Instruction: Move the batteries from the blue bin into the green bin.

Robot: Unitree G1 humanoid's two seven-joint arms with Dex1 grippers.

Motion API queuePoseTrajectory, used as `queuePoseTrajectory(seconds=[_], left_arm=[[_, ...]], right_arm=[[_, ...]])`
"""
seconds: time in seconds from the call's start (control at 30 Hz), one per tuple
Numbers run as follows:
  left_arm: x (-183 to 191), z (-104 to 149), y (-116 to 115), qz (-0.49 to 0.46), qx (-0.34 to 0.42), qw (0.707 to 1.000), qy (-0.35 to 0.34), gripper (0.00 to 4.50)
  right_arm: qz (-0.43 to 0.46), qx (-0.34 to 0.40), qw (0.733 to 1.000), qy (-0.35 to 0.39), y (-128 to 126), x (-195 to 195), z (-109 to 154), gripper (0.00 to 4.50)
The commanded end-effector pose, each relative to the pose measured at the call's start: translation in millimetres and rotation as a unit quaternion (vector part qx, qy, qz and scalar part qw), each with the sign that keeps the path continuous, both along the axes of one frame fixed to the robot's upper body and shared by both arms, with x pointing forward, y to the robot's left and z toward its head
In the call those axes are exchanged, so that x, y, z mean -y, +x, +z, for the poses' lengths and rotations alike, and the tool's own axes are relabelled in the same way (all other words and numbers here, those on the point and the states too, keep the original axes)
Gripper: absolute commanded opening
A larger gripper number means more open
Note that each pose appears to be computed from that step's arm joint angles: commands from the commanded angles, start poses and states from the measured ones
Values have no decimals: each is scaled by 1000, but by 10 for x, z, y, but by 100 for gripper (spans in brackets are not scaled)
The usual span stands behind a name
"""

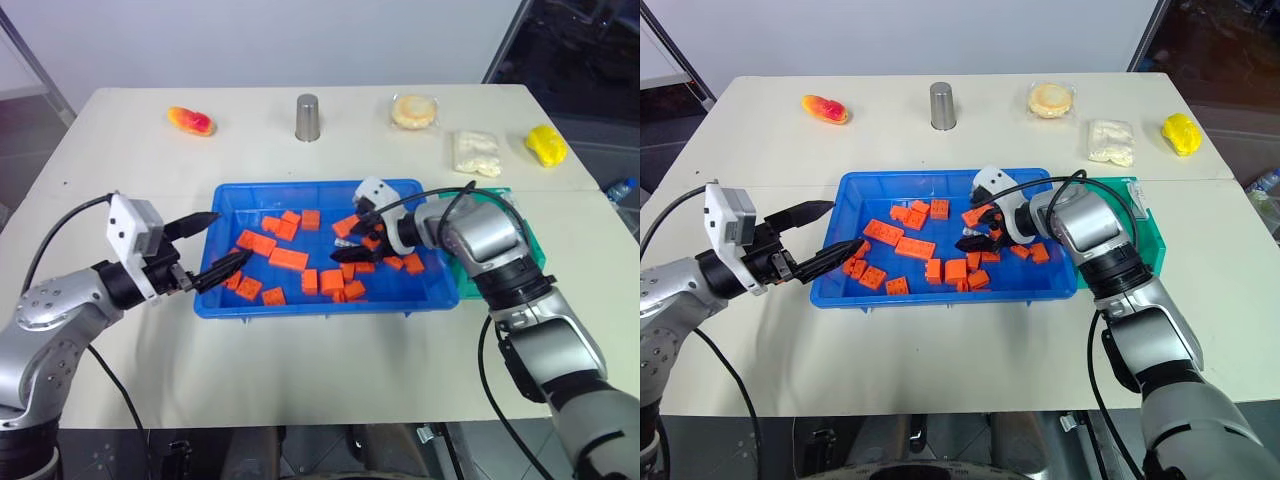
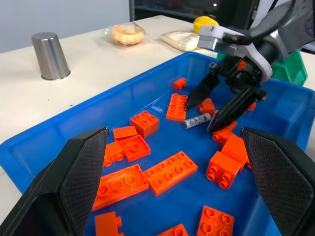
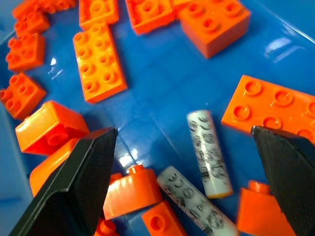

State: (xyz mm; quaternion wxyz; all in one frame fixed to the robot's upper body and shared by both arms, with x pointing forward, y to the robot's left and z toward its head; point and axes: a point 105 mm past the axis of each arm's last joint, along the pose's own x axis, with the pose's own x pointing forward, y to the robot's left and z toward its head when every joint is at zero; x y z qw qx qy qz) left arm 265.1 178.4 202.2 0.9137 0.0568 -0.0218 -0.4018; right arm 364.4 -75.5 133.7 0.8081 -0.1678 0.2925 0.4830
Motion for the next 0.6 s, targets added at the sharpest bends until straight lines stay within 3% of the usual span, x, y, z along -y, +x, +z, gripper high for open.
queuePoseTrajectory(seconds=[0.03,0.13,0.33,0.6], left_arm=[[38,73,-36,-2,24,1000,3,450],[42,74,-35,1,26,1000,1,450],[38,60,-30,8,29,1000,-3,450],[31,68,-30,11,32,999,-3,450]], right_arm=[[30,12,999,-38,-22,15,-62,447],[41,23,997,-66,-6,74,-110,315],[39,22,998,-48,41,10,-73,9],[34,31,999,-30,88,-43,19,7]])
